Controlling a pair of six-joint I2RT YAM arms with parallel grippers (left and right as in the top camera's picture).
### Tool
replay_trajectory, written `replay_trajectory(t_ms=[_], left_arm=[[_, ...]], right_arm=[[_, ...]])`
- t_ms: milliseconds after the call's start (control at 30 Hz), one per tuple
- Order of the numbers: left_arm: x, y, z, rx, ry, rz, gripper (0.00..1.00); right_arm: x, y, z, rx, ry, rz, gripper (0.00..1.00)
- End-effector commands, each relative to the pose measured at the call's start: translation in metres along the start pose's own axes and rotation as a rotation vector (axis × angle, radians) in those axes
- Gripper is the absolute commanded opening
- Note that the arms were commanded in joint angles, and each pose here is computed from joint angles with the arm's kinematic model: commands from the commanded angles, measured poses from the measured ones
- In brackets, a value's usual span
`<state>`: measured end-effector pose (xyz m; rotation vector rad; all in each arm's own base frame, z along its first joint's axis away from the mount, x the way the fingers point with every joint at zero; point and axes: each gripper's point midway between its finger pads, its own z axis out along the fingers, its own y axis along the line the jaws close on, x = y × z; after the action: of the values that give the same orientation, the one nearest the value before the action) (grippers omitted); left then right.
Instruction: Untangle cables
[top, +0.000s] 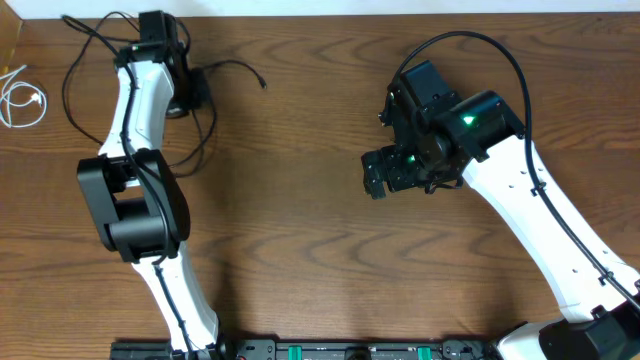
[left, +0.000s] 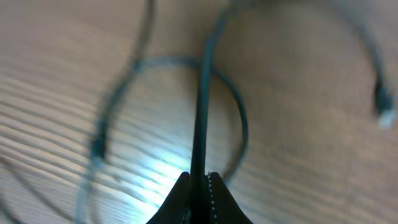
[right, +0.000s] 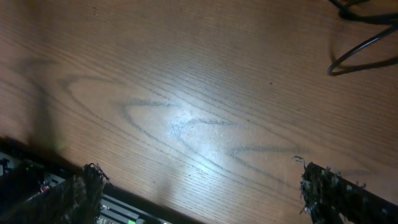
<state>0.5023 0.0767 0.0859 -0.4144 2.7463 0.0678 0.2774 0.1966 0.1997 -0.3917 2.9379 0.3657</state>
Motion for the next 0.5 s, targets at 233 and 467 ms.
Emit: replay_trajectory(t_ms=[233, 467], left_arm=[[-0.089, 0.053, -0.166, -0.265, -0.504, -0.106, 0.07], [-0.073, 0.130, -0.189, -0.795, -0.507, -0.206, 0.07]], right_arm=[[0.002, 0.001, 0.001, 0.000, 0.004, 0.011, 0.99], [0.002, 0.001, 0.001, 0.000, 0.004, 0.011, 0.99]])
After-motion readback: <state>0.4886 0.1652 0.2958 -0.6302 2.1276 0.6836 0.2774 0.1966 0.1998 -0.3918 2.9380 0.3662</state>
